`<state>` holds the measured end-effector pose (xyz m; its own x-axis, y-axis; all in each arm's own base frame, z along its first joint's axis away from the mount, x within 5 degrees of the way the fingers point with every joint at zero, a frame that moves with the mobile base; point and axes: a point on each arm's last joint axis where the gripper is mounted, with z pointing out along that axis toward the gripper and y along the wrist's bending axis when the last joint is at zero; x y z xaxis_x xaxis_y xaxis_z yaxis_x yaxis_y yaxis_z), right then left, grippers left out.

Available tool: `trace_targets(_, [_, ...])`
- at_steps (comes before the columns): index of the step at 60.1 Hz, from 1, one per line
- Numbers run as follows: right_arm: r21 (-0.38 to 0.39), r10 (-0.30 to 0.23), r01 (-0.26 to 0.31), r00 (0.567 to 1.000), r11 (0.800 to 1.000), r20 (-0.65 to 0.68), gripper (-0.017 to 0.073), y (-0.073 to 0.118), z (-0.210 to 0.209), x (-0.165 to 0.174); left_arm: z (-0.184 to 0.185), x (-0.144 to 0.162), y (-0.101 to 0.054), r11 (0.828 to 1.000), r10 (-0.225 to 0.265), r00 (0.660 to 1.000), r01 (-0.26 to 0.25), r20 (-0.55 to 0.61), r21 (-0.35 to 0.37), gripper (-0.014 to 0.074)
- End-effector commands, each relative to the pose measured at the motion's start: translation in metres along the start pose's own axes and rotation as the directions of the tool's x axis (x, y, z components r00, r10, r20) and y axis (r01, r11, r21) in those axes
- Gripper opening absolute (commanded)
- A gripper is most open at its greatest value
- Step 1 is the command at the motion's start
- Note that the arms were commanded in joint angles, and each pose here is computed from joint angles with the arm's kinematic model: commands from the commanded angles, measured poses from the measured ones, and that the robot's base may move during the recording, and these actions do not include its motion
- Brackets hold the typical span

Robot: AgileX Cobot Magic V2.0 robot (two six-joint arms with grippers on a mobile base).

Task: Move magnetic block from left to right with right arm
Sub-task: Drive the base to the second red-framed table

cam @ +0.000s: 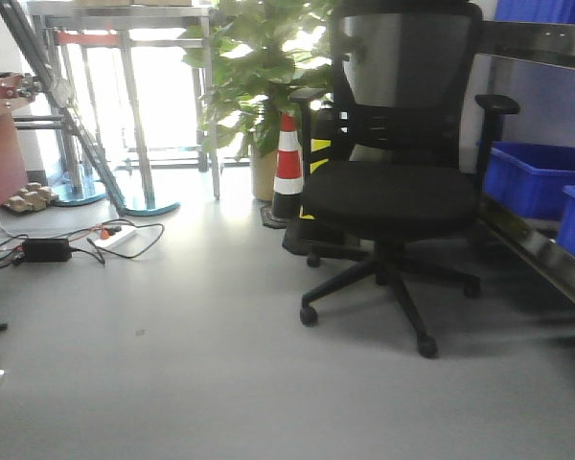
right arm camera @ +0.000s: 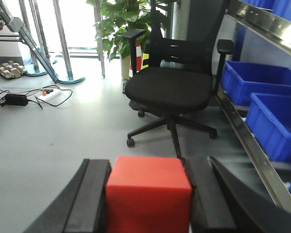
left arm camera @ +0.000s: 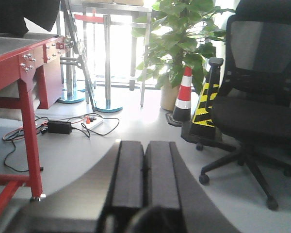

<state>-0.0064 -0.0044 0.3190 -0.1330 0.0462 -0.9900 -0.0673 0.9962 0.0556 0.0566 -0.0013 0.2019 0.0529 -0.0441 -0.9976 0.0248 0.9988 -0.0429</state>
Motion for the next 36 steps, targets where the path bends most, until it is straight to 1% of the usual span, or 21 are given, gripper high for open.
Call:
trace_targets(1, [0.000, -0.013, 0.013, 0.995, 1.000, 0.098, 0.0140, 0.0008, -0.0013, -0.0159, -0.0011, -0.0055, -0.0003, 1.000, -0.005, 0.996, 0.004, 0.093, 0.006, -0.0116])
trace_targets(36, [0.000, -0.013, 0.013, 0.995, 1.000, 0.100, 0.0140, 0.0008, -0.0015, -0.0160, -0.0009, -0.0054, -0.0003, 1.000, -0.005, 0.996, 0.004, 0.091, 0.006, -0.0116])
